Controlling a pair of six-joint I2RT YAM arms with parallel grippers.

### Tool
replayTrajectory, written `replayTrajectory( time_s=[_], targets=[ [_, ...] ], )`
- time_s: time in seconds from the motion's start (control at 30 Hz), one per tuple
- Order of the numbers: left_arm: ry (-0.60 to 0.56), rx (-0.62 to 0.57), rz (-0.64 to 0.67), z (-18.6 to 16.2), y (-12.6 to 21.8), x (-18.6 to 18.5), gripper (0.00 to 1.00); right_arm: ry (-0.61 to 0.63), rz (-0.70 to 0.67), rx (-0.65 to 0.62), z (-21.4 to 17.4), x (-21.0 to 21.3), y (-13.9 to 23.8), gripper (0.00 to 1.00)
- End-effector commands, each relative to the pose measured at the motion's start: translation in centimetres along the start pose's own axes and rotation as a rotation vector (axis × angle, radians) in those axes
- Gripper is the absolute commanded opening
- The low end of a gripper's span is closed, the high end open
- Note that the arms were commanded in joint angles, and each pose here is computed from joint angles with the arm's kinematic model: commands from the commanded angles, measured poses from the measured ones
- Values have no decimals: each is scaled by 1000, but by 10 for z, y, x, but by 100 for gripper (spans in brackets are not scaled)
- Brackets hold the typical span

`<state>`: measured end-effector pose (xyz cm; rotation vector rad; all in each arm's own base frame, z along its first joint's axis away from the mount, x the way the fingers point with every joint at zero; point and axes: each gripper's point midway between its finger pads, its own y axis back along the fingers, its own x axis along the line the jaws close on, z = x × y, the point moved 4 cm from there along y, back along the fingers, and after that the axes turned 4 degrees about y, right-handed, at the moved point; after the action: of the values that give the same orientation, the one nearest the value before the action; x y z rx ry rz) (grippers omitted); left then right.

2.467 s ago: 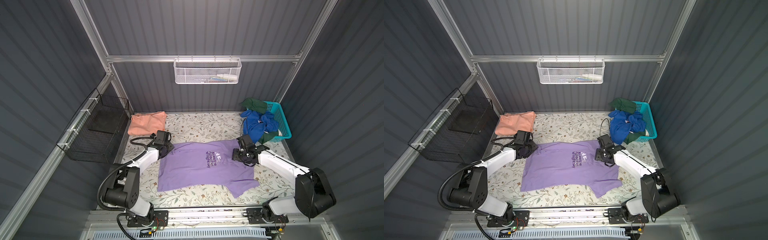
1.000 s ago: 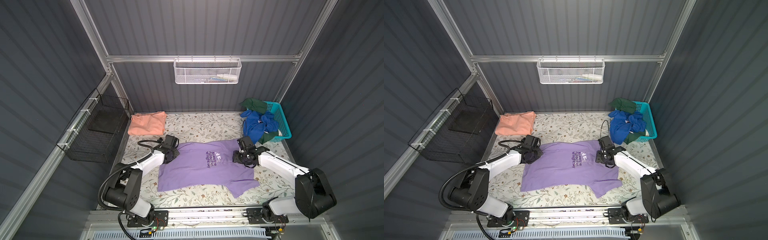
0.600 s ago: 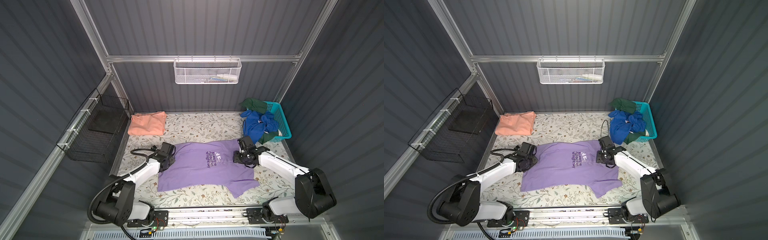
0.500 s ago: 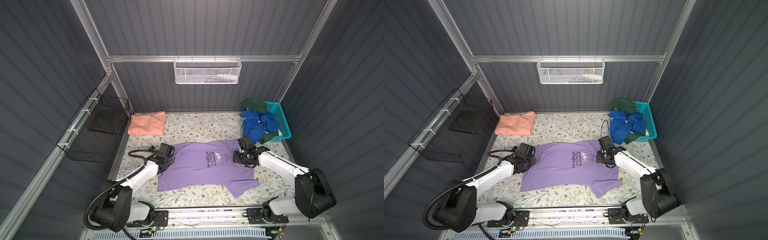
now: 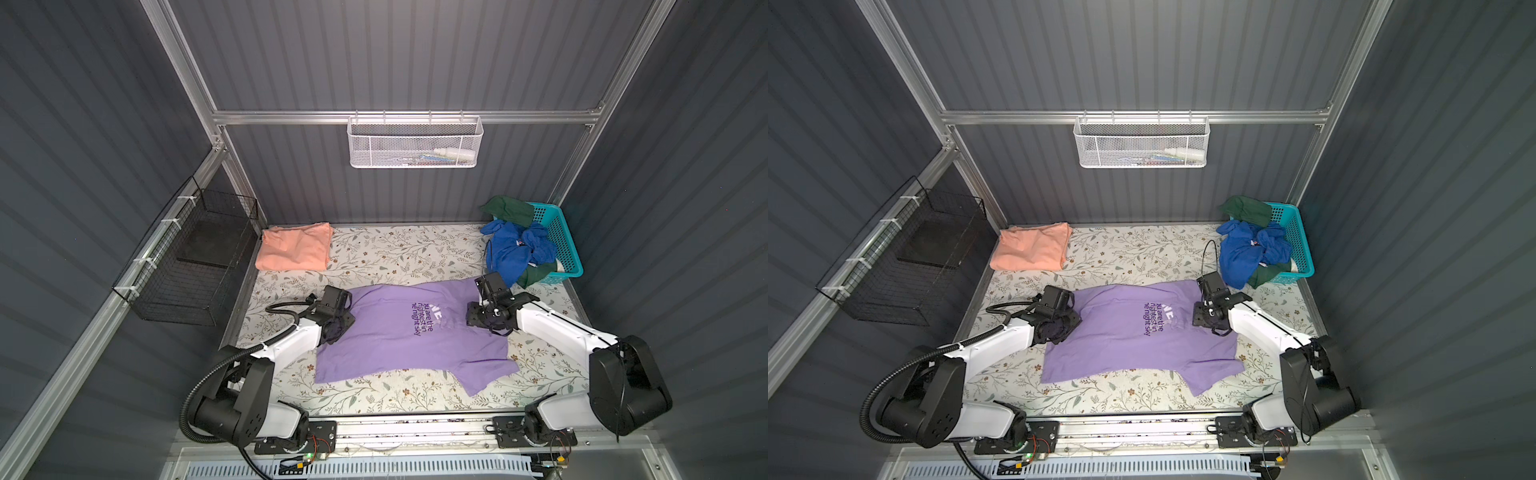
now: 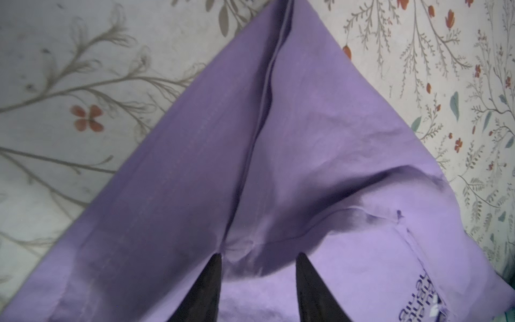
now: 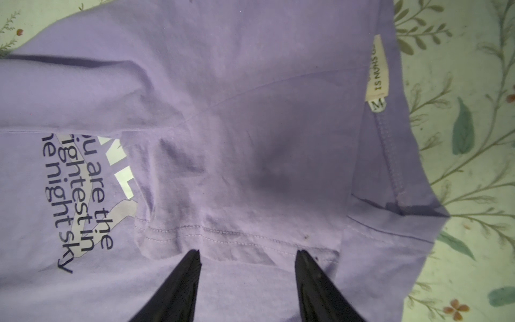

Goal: Fold and stack the t-shirts

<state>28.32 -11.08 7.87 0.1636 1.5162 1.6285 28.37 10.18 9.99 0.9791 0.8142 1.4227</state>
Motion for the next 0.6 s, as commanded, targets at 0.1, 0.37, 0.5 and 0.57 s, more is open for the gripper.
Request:
replayTrajectory(
  time_s=[0.1, 0.37, 0.5, 0.57],
  targets=[
    [57, 53, -12, -7, -9, -4, 43, -1, -7, 18, -7, -4, 0, 57],
    [80, 55, -8, -9, -10, 1, 40, 3, -8, 13, -7, -4, 1, 57],
    [88, 45, -20, -8, -3, 0, 40, 5, -3, 19, -7, -3, -1, 57],
    [95, 44, -18, -9, -2, 1, 40, 6, -1, 21, -7, -2, -1, 57]
  ],
)
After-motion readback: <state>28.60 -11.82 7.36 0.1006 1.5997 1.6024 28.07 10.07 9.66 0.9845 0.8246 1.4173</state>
